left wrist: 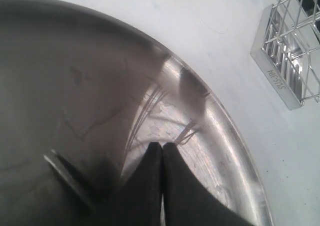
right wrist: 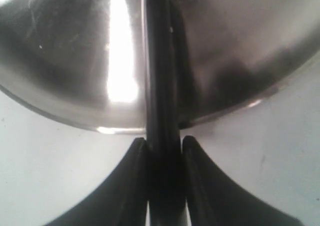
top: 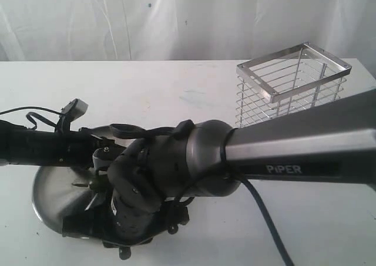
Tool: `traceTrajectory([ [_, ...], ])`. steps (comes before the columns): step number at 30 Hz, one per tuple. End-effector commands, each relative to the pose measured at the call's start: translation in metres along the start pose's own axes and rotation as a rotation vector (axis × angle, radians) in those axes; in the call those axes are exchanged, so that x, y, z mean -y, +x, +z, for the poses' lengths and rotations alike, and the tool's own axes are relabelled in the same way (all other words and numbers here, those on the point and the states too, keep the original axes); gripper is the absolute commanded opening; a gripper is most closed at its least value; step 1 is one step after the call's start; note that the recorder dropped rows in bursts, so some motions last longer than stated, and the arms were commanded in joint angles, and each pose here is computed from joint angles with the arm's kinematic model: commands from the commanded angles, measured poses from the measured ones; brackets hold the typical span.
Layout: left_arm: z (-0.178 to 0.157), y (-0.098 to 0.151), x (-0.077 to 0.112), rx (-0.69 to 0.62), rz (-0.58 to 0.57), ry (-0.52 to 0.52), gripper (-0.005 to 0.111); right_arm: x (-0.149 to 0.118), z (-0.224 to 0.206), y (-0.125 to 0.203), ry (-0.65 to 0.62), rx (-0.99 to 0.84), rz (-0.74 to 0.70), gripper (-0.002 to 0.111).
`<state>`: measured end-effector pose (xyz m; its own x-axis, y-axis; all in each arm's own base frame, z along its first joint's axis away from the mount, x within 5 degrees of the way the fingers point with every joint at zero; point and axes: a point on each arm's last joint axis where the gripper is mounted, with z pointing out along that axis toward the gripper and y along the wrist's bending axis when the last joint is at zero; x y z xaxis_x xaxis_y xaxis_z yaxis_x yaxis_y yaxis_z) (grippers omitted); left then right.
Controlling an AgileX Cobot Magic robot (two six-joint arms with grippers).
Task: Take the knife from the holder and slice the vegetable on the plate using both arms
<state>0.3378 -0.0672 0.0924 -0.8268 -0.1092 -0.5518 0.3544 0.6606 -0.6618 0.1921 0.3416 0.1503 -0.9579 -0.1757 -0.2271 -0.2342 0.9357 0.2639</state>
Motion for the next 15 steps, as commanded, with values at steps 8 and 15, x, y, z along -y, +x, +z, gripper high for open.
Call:
traceTrajectory([
  [8,0.002,0.002,-0.006,-0.001,-0.129,-0.055,0.000,0.005,-0.003,0.009,0.053,-0.102,-0.005,0.000],
  [15,-0.017,-0.017,0.032,-0.047,0.023,0.078,0.000,0.004,-0.003,0.009,0.042,-0.093,-0.003,0.000],
])
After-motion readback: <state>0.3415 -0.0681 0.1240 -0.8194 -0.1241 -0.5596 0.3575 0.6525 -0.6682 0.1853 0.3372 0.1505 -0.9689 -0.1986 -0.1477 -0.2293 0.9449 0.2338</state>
